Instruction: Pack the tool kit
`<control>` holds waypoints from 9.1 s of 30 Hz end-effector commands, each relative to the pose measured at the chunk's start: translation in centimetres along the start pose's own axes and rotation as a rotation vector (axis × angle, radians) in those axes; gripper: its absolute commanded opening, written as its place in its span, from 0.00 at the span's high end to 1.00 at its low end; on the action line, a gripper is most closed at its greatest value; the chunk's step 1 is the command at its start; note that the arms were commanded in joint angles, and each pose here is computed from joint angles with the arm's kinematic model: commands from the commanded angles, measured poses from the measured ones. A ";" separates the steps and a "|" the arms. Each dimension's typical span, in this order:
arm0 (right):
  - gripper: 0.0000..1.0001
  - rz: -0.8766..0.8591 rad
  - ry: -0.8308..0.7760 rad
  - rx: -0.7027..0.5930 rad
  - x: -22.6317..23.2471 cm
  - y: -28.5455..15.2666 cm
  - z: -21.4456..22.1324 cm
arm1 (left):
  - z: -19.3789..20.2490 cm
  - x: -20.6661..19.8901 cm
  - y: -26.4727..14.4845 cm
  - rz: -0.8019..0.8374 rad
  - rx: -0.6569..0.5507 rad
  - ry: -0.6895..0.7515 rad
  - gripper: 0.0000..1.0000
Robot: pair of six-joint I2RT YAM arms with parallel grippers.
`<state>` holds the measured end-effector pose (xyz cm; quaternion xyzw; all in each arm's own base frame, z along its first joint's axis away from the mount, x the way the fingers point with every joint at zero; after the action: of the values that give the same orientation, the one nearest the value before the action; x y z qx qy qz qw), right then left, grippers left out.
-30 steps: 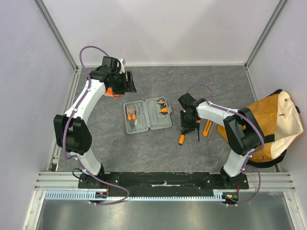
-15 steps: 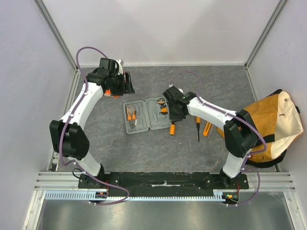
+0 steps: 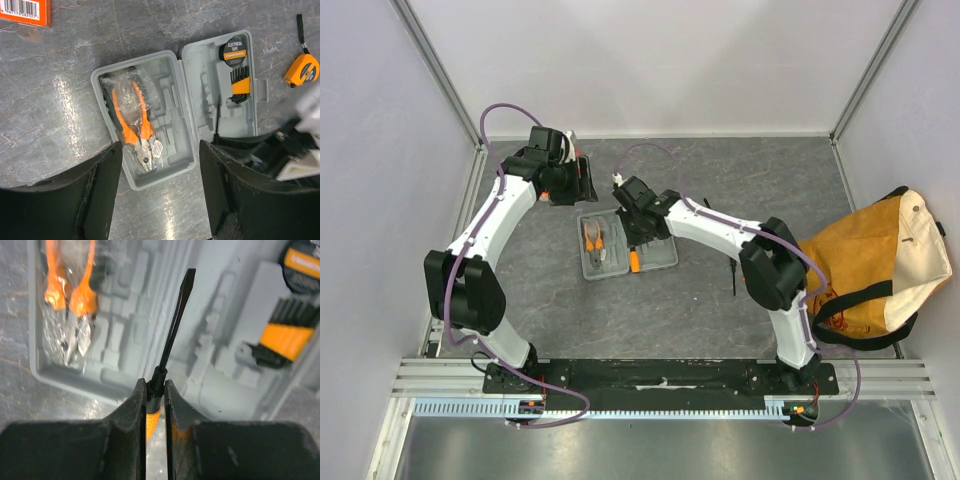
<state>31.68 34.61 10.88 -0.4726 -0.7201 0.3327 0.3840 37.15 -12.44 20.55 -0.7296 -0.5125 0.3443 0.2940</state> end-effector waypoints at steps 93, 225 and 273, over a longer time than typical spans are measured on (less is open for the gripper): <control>0.74 -0.067 0.123 -0.069 1.5 6.2 0.3 | 2.3 -2.2 14.8 -0.079 0.194 -0.132 0.86; 0.83 -0.161 0.191 -0.395 2.4 -5.2 -10.5 | 0.9 -1.6 -3.7 0.133 -0.226 -0.171 0.44; 0.80 -0.060 0.258 -0.389 2.6 9.7 -8.9 | 4.1 -0.6 -0.4 0.127 -0.184 -0.209 0.48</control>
<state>41.22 40.82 7.04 -0.5316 -0.7359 0.1469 0.3926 32.89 -12.48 18.27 -0.7430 -0.5211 0.3853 0.1673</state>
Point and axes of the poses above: each gripper's point midway between its finger pads, its own y axis out along the fingers, its own x axis along the line the jaws close on, z = x × y, the point moved 3 cm from there along -y, back along the fingers, and after that the axes turned 11 degrees about y, right-handed, at the moved point
